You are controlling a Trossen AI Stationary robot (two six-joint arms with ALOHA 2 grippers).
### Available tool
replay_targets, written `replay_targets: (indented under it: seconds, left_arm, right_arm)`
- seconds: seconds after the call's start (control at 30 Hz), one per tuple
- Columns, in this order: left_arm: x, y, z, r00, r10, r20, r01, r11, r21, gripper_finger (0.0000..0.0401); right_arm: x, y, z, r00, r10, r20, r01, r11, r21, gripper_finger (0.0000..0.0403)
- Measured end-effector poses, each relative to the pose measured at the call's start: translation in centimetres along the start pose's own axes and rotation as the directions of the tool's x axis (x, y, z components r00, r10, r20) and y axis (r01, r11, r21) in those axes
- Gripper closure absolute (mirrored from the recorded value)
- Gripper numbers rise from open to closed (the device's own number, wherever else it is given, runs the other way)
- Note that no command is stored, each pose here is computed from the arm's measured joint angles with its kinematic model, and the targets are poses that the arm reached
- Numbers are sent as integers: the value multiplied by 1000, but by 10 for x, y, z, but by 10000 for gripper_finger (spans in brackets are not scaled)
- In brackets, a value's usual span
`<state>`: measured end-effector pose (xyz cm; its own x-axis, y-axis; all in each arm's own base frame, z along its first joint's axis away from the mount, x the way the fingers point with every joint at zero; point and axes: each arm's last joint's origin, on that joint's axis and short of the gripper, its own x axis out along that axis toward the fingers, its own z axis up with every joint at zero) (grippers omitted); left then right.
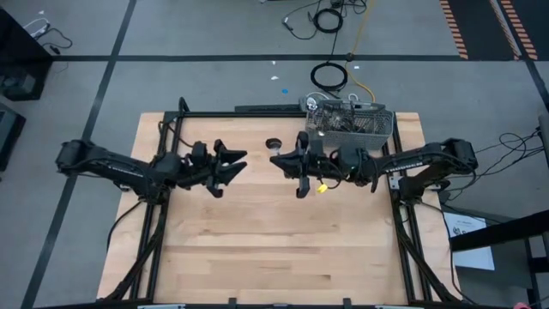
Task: Sort silverware
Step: Put the silver spoon into the gray utensil holder
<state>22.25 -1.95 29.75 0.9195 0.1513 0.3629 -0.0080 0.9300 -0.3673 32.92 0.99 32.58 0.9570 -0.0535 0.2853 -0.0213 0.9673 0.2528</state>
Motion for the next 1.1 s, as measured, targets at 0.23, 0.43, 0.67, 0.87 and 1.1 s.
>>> replay_targets:
  seconds: [0.23, 0.43, 0.67, 0.87, 1.1]
  left_arm:
    - [18, 1, -6, 1000, 23, -18, -23, 1000, 15, 186]
    - [27, 3, 6, 1000, -1, 12, 0, 998, 65, 186]
    - [44, 9, 9, 1000, -20, 5, 20, 996, 87, 186]
    - [59, 5, 11, 995, -104, -4, 104, 991, 89, 186]
    - [62, 5, 15, 994, -105, 9, 104, 990, 92, 186]
  right_arm:
    - [-1, 5, 0, 1000, 1, 7, -1, 1000, -17, 403]
    - [-1, 5, 0, 1000, 3, 8, -3, 1000, -19, 403]
    - [-1, 5, -2, 1000, 7, -5, -7, 999, -37, 403]
    - [-1, 9, -5, 999, 12, -30, -13, 999, -37, 403]
    - [-1, 8, -6, 999, 8, -48, -10, 999, -39, 403]
